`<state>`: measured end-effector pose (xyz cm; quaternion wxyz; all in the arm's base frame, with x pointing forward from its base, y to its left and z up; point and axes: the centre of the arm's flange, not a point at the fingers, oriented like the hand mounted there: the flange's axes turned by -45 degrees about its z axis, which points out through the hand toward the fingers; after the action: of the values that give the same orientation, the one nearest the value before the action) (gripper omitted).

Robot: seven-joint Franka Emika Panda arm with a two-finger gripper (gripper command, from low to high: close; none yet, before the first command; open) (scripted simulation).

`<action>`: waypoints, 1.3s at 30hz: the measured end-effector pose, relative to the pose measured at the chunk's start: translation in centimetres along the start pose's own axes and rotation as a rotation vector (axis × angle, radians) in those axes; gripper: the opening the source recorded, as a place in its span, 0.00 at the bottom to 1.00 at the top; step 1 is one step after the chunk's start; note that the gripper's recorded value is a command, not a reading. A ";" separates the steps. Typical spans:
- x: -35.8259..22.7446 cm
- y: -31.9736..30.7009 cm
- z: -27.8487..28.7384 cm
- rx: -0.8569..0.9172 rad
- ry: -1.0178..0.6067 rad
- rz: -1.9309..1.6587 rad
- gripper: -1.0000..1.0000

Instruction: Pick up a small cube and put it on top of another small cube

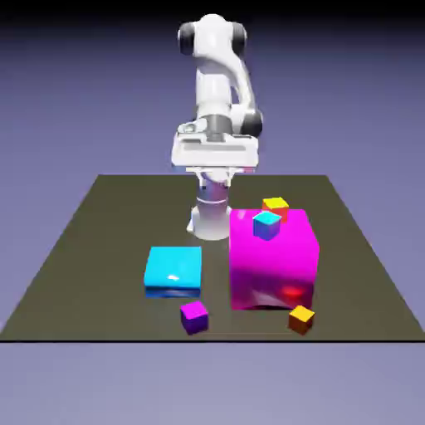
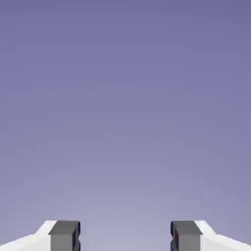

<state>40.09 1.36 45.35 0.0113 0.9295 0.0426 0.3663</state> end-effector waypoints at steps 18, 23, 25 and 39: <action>1.5 -14.8 17.7 0.082 -0.645 -0.477 0.50; -0.1 -18.8 22.0 0.105 -0.800 -0.587 0.50; -0.9 -20.4 23.6 0.114 -0.859 -0.628 0.50; -9.6 -26.4 33.3 0.160 -1.144 -0.800 0.50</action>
<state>53.99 27.13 13.09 0.0972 0.8873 0.3954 -0.2166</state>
